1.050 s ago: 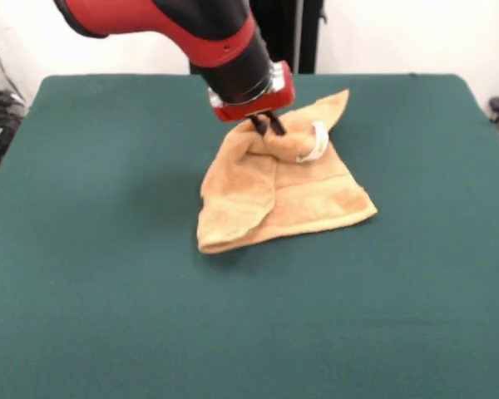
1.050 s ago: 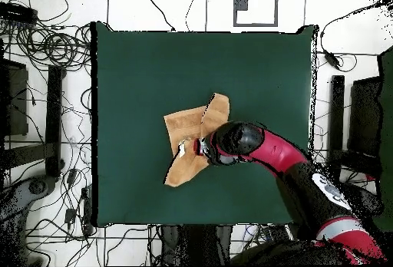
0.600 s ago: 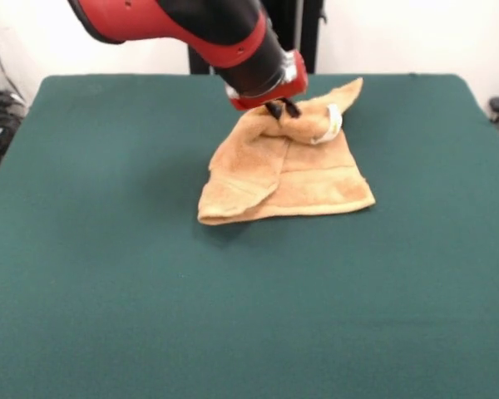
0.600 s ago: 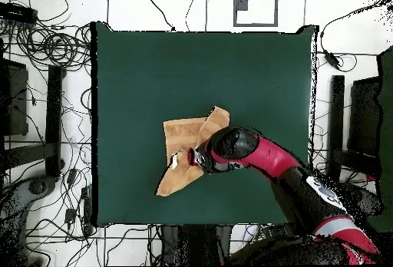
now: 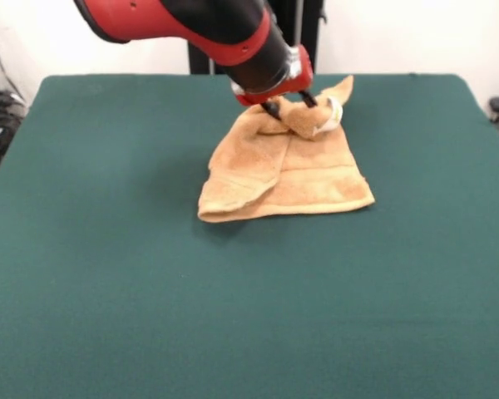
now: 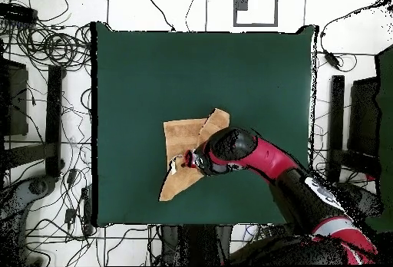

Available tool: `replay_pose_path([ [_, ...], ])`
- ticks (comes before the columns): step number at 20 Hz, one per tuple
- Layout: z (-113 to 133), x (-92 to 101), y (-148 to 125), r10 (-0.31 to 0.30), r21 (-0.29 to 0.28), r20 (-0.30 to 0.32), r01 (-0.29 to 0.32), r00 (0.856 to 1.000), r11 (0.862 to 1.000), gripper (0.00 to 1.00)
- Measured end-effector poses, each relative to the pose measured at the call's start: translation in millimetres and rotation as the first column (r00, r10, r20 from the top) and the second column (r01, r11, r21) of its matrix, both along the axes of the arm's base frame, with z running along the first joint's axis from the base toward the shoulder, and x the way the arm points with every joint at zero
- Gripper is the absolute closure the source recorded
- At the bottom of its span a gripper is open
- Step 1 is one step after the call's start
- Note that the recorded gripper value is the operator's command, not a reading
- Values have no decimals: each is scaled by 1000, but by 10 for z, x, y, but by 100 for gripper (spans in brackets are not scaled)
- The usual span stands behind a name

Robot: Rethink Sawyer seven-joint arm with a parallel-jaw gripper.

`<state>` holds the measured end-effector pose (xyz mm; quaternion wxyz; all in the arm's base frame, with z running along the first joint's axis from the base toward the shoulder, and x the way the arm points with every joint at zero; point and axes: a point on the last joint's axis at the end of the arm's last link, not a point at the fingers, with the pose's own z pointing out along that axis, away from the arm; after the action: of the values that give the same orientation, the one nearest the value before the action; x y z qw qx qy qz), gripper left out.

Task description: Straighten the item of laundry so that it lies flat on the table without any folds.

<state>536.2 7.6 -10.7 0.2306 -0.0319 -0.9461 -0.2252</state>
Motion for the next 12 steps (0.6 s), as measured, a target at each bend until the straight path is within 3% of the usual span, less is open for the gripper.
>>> replay_pose_path([
  [4, -10, 5, 57, 25, -18, 24, -25, 999, 1000, 0],
  [8, -44, 45, 120, 73, -82, 107, -64, 992, 995, 0],
  [12, -44, 115, 155, 164, -204, 236, -116, 958, 972, 0],
])
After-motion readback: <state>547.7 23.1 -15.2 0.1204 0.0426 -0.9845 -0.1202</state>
